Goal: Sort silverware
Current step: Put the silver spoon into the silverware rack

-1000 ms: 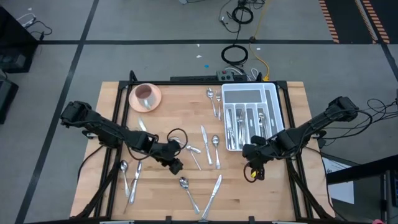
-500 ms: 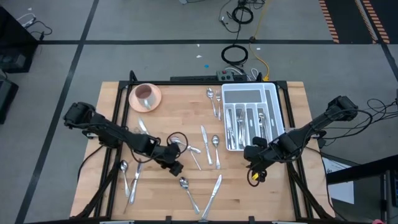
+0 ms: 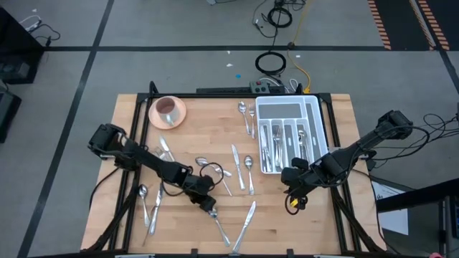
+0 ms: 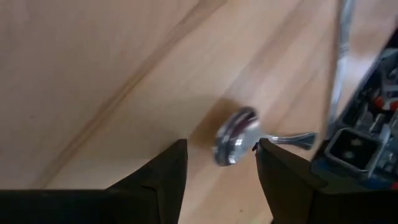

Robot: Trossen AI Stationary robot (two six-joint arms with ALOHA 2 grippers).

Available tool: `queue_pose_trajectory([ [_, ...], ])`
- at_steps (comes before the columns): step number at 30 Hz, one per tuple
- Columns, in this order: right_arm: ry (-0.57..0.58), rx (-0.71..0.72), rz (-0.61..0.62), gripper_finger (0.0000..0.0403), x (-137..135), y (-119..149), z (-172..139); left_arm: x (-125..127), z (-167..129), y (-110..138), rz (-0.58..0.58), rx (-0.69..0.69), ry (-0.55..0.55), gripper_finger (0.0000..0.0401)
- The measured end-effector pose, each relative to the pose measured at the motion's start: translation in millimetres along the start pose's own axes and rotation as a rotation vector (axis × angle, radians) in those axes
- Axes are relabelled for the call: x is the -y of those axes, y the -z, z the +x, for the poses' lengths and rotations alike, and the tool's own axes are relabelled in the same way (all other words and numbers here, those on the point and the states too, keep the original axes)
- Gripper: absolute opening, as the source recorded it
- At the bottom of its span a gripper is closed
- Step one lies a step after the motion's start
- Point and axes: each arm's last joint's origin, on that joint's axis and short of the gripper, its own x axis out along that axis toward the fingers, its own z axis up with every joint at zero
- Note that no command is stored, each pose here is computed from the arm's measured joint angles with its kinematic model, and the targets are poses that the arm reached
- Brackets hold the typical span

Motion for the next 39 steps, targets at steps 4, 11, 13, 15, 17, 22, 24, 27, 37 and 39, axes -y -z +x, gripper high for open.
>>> queue_pose_trajectory([
  [4,0.0,0.0,0.002,0.015,0,0,0,-3,12,-1,0.02,-0.014,0.005,0.0192],
  [11,0.033,0.0,-0.001,0.0145,2,1,0,-4,18,-5,0.094,-0.016,0.042,0.0065],
  [13,0.043,-0.009,-0.003,0.0138,3,2,0,-3,19,-5,0.125,-0.009,0.05,0.0021],
  [15,0.046,-0.012,0.011,0.0129,3,2,0,-1,19,-6,0.141,-0.001,0.065,0.0013],
  [17,0.046,-0.01,0.038,0.0118,3,2,0,0,19,-7,0.133,0.011,0.074,0.0009],
  [22,-0.002,0.019,0.052,0.0085,0,3,-7,19,2,-20,0.152,0.09,0.157,0.0005],
  [24,-0.047,0.054,0.054,0.0074,-2,2,-13,26,-9,-29,0.17,0.125,0.171,0.0004],
  [27,-0.112,0.102,0.07,0.006,-4,4,-26,36,-27,-46,0.212,0.169,0.17,0.0004],
  [37,-0.076,0.227,0.134,0.0059,7,9,-50,62,-86,-111,0.362,0.31,0.189,0.0004],
  [39,-0.037,0.222,0.145,0.0073,13,13,-53,69,-104,-129,0.404,0.387,0.214,0.0004],
])
